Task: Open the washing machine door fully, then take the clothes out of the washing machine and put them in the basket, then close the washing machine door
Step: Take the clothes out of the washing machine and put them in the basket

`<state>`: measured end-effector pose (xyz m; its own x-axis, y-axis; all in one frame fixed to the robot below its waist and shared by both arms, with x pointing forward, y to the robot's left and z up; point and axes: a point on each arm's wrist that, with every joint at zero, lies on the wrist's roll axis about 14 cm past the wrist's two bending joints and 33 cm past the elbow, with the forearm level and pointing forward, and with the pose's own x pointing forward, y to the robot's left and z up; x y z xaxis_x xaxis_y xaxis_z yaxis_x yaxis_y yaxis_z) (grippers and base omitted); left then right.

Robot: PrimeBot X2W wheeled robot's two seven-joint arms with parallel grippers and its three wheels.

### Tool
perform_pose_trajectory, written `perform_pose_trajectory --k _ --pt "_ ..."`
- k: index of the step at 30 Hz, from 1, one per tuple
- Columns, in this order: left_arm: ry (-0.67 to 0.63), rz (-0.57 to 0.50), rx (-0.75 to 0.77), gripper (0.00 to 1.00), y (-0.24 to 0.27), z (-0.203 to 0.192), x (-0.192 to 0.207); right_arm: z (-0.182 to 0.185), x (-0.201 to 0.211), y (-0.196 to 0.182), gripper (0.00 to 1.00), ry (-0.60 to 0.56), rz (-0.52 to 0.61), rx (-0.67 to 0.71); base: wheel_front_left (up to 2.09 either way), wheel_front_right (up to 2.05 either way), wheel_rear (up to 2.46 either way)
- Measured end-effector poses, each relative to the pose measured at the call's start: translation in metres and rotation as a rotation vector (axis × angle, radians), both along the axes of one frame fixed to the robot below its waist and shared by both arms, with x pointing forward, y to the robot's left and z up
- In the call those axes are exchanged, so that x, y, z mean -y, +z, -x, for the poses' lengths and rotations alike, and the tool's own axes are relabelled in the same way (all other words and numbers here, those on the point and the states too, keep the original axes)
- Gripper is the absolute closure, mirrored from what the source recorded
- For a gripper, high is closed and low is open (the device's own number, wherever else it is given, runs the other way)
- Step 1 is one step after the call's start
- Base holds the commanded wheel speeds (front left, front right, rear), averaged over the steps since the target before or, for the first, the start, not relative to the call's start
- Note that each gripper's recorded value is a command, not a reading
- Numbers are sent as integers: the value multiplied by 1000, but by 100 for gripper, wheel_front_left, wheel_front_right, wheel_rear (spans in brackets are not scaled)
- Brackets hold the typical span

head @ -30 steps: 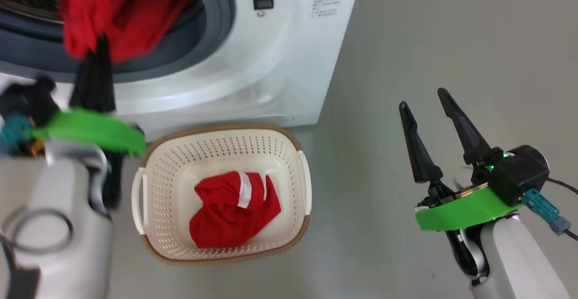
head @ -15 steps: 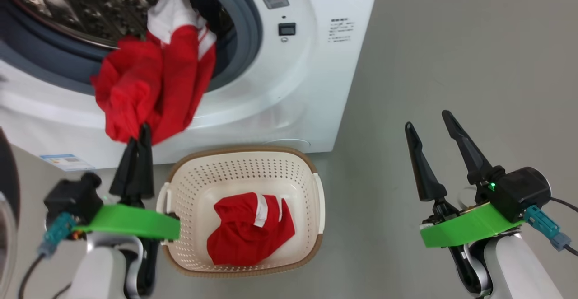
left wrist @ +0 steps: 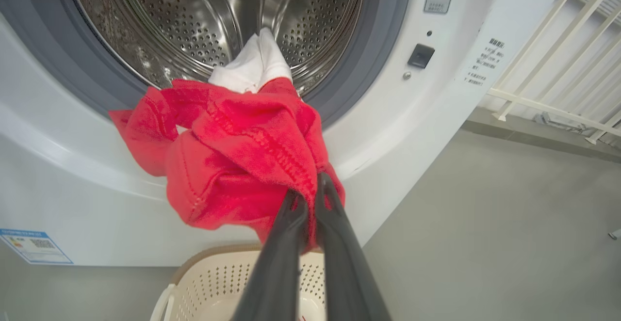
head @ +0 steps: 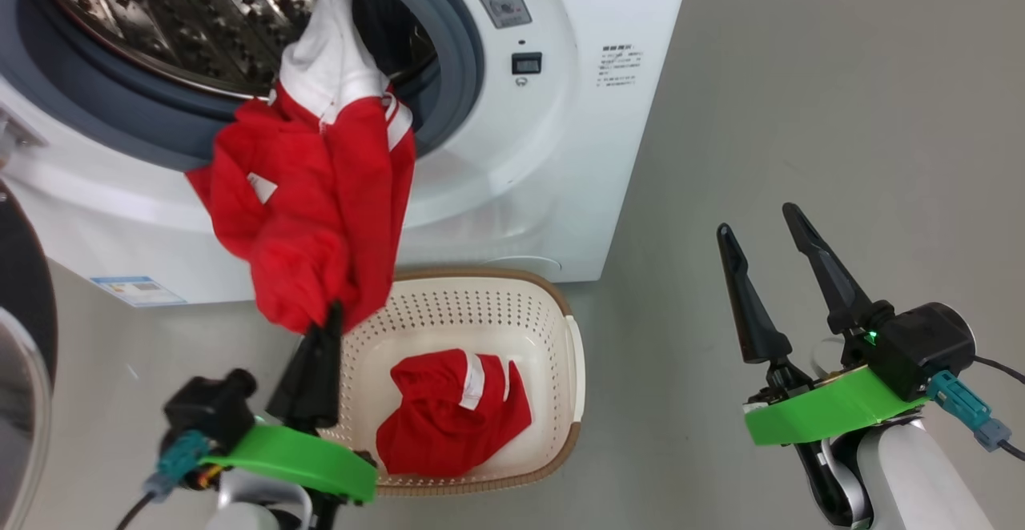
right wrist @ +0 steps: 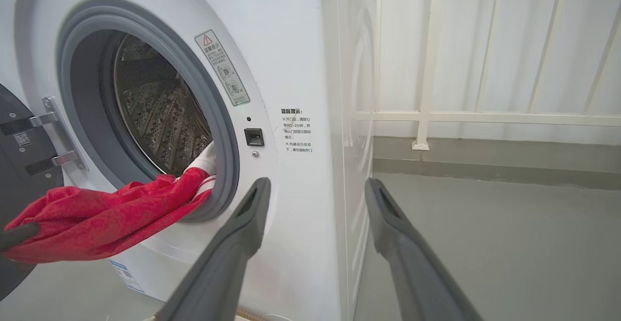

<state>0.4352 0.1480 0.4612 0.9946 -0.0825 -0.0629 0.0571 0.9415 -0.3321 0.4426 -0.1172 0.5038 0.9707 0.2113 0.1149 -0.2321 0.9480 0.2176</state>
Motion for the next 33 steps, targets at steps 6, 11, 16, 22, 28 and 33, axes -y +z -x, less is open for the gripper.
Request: perform_pose_trajectory --k 6,11,16,22,28,33 --pt "-81 39 -212 100 -56 14 26 -2 3 -10 0 -9 2 -23 0 0 0" --pt "-130 58 -404 100 -107 27 41 -5 5 -22 0 -14 4 -52 0 0 0" --pt "-157 74 -551 100 -147 37 50 -10 8 -31 0 -19 7 -72 0 0 0" --pt "-179 69 -665 100 -180 43 56 -17 11 -44 0 -28 11 -96 0 0 0" --pt "-209 68 -748 100 -204 46 62 -27 10 -55 0 -22 13 -113 0 0 0" --pt "-204 151 -881 100 -227 60 69 -33 7 -68 0 -14 14 -136 0 0 0"
